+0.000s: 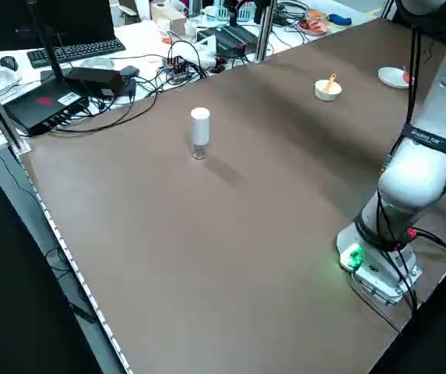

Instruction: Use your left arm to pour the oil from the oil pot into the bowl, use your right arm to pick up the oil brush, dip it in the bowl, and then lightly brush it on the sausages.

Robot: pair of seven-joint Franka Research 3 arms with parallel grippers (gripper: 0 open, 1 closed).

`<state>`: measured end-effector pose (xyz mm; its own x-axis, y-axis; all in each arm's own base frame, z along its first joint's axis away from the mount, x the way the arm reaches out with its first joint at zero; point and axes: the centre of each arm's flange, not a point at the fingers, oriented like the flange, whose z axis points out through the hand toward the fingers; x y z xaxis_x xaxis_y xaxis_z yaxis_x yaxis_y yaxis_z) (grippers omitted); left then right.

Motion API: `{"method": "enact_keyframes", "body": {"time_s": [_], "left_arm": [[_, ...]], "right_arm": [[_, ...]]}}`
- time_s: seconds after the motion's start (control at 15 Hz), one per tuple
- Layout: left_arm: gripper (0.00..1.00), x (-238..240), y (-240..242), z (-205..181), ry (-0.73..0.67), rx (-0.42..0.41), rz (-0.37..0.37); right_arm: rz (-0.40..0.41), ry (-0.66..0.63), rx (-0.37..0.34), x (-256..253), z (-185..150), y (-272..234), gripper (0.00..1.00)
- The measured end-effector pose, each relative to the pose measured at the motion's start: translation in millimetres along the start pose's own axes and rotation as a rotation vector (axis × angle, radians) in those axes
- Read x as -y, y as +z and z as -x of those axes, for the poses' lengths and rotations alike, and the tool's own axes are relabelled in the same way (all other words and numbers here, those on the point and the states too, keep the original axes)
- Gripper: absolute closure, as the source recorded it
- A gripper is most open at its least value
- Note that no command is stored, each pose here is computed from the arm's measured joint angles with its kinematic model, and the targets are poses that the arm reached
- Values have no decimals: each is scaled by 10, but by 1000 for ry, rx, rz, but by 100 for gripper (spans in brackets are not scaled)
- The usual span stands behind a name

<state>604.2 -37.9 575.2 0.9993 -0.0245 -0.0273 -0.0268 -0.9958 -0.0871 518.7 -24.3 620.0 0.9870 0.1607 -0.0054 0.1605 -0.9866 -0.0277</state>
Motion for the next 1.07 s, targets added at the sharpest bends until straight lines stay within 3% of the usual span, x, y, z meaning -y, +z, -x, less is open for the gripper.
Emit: {"method": "enact_keyframes", "body": {"time_s": [0.33, 0.67, 1.07], "left_arm": [[0, 11, -6, 1, 1, -1, 6], [0, 163, 43, -71, -33, -25, 68], [0, 719, 352, -159, 489, -28, 127]], "right_arm": [[2, -1, -8, 6, -4, -20, 0], [3, -4, -10, 20, -2, -29, 0], [3, -6, -11, 26, -3, -32, 0]]}}
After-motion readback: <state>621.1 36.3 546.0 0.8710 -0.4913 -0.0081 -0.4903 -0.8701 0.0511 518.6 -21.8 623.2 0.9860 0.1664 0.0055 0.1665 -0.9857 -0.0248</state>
